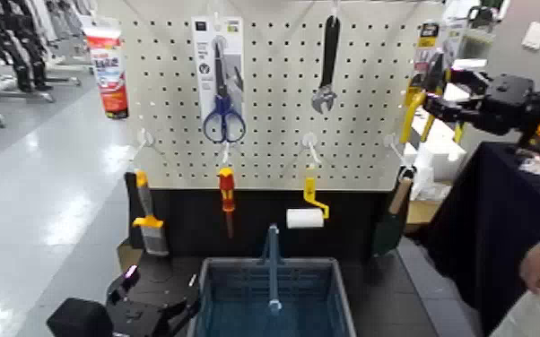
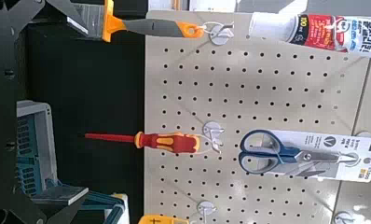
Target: Put the yellow pliers into the crate.
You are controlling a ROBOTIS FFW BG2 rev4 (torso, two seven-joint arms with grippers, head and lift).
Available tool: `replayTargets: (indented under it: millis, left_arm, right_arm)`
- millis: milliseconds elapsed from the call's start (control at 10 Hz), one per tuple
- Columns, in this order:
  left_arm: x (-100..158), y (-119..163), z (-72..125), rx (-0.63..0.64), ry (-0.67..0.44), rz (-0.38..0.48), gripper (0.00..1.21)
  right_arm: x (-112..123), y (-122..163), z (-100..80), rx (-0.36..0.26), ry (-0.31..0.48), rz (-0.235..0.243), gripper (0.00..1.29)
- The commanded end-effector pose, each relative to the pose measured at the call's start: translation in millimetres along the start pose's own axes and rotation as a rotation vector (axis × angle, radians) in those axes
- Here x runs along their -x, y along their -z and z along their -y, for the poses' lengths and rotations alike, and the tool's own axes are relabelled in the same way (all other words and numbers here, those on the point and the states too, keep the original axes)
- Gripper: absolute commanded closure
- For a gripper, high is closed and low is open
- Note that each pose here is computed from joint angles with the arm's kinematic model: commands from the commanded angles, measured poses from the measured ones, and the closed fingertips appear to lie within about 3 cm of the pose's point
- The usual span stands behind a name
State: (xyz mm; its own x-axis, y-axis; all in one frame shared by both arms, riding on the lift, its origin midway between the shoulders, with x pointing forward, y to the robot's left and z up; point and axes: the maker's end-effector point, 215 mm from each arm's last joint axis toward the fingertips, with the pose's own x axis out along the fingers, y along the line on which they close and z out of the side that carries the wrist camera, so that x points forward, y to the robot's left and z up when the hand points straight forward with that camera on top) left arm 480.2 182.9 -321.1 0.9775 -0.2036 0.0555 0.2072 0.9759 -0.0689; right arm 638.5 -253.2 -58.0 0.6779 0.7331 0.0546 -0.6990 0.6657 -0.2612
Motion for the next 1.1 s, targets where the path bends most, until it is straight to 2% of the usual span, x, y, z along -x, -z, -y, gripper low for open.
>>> replayTargets:
  millis: [100,200,400,500,600,800,900,1100]
  left_arm:
    - [0,0,-0.4,-0.002,0.001,0.001,0.12]
    - [0,1,0.2,-0.003,0.004,-0.001,0.12]
    - [0,1,0.6,-0.004,0.006,-0.001,0.12]
    - [0,2,0.5,-0.004,0.006,-0.003,0.12]
    - [0,2,0.9,-0.004,0.008,-0.003,0.12]
    - [0,2,0.9,-0.004,0.008,-0.004,0.12]
    - [-1,2,0.8,-0.004,0.008,-0.004,0.12]
    - [-1,3,1.6,-0.002,0.009,-0.007,0.12]
  right_arm:
    - [-4,-1,-0.9,0.001,-0.008,0.004,0.26]
    - [-7,-2,-3.3,0.001,-0.015,0.004,0.32]
    - [-9,-3,-3.6,0.006,-0.016,-0.003,0.57]
    - [-10,-4,-3.2,0.014,-0.011,-0.014,0.84]
    - [-11,-5,-2.6,0.018,-0.009,-0.019,0.95]
    - [-11,-7,-0.6,0.026,-0.005,-0.028,0.96]
    - [-11,-9,0.9,0.036,0.001,-0.032,1.10]
    - [-11,-13,1.2,0.041,0.003,-0.028,1.12]
